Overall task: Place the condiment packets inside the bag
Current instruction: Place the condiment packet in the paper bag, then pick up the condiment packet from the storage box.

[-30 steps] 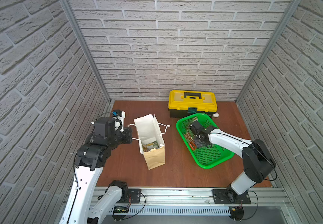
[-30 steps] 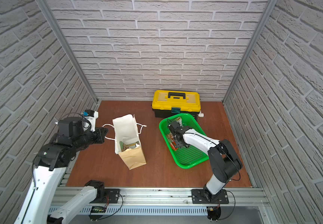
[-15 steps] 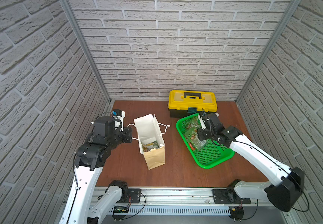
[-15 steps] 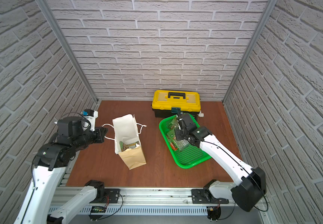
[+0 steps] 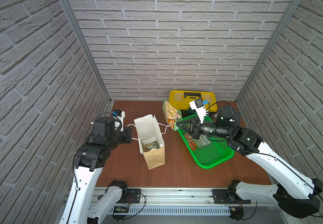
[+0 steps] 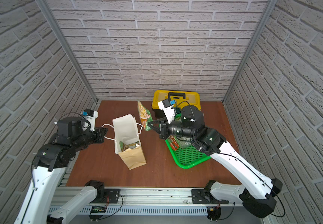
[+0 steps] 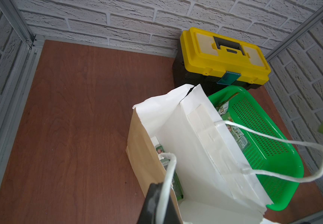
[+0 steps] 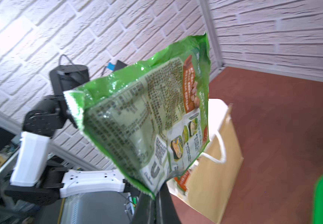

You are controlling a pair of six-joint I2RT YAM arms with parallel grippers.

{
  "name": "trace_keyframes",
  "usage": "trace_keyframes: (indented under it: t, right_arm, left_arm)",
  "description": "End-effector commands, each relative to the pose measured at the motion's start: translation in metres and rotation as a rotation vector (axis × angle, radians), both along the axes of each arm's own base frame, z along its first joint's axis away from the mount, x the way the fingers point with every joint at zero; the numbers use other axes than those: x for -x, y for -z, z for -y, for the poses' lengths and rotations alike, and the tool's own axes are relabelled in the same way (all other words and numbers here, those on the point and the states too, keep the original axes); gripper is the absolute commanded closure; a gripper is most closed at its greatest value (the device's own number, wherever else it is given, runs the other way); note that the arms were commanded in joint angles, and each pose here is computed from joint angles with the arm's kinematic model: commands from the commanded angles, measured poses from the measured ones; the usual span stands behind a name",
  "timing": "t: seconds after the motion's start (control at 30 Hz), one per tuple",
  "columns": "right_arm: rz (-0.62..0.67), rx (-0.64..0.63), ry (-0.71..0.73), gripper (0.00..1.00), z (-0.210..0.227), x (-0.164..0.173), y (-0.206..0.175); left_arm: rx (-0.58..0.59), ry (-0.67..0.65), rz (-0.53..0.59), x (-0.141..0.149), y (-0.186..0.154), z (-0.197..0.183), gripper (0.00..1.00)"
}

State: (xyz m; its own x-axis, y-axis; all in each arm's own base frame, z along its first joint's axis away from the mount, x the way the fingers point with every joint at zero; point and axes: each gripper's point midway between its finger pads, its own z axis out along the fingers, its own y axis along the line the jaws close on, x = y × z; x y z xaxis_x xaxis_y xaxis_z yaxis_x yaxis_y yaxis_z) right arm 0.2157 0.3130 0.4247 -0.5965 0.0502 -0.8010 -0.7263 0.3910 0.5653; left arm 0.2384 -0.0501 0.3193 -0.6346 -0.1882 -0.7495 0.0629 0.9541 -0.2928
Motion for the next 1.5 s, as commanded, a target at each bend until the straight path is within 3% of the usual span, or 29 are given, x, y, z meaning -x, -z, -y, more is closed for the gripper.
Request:
trace_keyframes:
  t: [0.0, 0.27, 0.3, 0.37, 0.43, 0.5, 0.67, 0.83, 0.93, 1.1, 1.27, 1.47]
  right_arm:
    - [0.011, -0.122, -0.144, 0.97, -0.037, 0.017, -0.029]
    - [-0.105, 0.023, -0.097, 0.95, -0.081, -0.010, 0.036]
    - [-0.122, 0.041, -0.099, 0.84, -0.086, -0.013, 0.046]
    - [-0.135, 0.077, -0.089, 0.76, -0.089, -0.018, 0.060]
    - [-0.120, 0.107, -0.055, 0.54, -0.084, -0.024, 0.064]
    - [-0.105, 0.101, -0.045, 0.46, -0.077, -0.026, 0.058]
    - [-0.044, 0.121, 0.026, 0.44, -0.041, -0.027, 0.040]
    - [-0.029, 0.218, 0.253, 0.41, 0.036, -0.051, 0.060]
    - [-0.082, 0.315, 0.404, 0.39, 0.085, -0.075, 0.099]
    - [-0.179, 0.579, 0.609, 0.39, 0.148, -0.106, 0.184]
    - [-0.258, 0.791, 0.653, 0.38, 0.172, -0.114, 0.257]
    - [-0.350, 0.990, 0.617, 0.37, 0.180, -0.119, 0.315]
  left_arm:
    - [-0.001, 0.000, 0.027, -0.006, -0.003, -0.001, 0.93]
    - [-0.011, -0.013, 0.036, -0.003, -0.006, -0.004, 0.94]
    - [-0.016, -0.021, 0.044, -0.003, -0.008, -0.006, 0.94]
    - [-0.021, -0.030, 0.062, -0.003, -0.012, -0.007, 0.93]
    - [-0.022, -0.028, 0.064, -0.007, -0.013, -0.007, 0.93]
    - [-0.024, -0.025, 0.056, -0.010, -0.015, -0.006, 0.94]
    - [-0.033, -0.024, 0.070, -0.015, -0.022, -0.007, 0.94]
    - [-0.045, -0.029, 0.065, -0.021, -0.020, -0.009, 0.94]
    - [-0.042, -0.034, 0.064, -0.025, -0.019, -0.010, 0.94]
    - [-0.042, -0.057, 0.073, -0.032, -0.022, -0.017, 0.94]
    - [-0.039, -0.058, 0.060, -0.036, -0.022, -0.020, 0.94]
    - [-0.036, -0.057, 0.051, -0.035, -0.019, -0.020, 0.94]
